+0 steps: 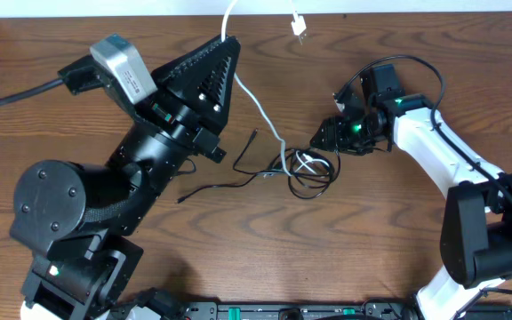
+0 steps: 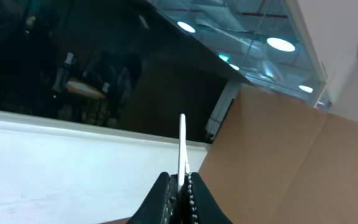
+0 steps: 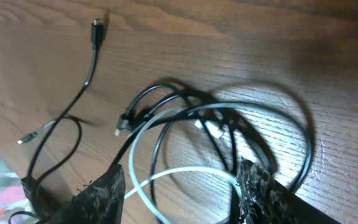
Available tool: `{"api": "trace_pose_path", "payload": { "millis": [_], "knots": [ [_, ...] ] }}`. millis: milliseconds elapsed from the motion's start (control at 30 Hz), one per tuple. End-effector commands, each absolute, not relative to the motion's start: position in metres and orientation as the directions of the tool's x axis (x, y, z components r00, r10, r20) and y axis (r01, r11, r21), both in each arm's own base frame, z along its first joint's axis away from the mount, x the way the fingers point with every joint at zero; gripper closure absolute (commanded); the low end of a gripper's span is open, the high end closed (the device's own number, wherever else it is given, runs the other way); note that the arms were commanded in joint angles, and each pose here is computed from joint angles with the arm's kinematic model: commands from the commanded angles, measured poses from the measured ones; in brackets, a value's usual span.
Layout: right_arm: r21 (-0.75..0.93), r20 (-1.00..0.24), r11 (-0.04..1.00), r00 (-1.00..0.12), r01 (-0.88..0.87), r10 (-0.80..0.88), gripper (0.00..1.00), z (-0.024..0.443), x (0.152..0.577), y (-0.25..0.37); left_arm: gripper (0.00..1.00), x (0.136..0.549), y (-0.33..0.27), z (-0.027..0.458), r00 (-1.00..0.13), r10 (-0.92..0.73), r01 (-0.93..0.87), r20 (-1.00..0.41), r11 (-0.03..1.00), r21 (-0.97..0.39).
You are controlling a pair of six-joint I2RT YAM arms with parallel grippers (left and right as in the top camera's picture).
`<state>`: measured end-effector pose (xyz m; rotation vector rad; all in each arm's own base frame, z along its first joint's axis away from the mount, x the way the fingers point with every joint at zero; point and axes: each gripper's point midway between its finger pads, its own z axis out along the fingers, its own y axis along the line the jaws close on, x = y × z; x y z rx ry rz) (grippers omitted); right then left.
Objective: Untangle cables
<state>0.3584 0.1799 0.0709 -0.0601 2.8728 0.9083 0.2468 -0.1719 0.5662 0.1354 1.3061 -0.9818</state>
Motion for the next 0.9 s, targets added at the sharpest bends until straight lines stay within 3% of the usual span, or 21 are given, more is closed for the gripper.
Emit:
{"api": "trace_pose_path", "payload": {
  "millis": [0, 167, 333, 567, 733, 867],
  "knots": [
    [0.583, -0.137, 0.806, -0.990, -0.101, -0.025, 0.45, 0.070, 0.356, 0.186, 0.92, 0.246, -0.158, 0.576, -0.014, -0.554, 0.639, -0.832, 0.635, -0.434],
    [0.580, -0.146, 0.806, -0.989, -0.116, -0.038, 0.45, 0.070, 0.356, 0.186, 0.92, 0.252, -0.138, 0.581, 0.039, -0.572, 0.582, -0.820, 0.679, -0.446],
    [0.581, -0.153, 0.801, -0.986, -0.144, -0.067, 0.48, 0.071, 0.352, 0.197, 0.93, 0.260, -0.138, 0.566, -0.001, -0.547, 0.547, -0.837, 0.700, -0.458],
    [0.569, -0.156, 0.791, -0.974, -0.225, -0.165, 0.51, 0.068, 0.333, 0.223, 0.92, 0.277, -0.146, 0.479, -0.271, -0.405, 0.395, -0.873, 0.780, -0.485],
    [0.539, -0.150, 0.804, -0.968, -0.250, -0.200, 0.52, 0.063, 0.324, 0.230, 0.93, 0.284, -0.131, 0.399, -0.474, -0.284, 0.198, -0.834, 0.888, -0.415],
    [0.518, -0.119, 0.817, -0.967, -0.253, -0.224, 0.53, 0.056, 0.311, 0.233, 0.92, 0.284, -0.121, 0.361, -0.573, -0.236, 0.105, -0.785, 0.928, -0.357]
  ]
}}
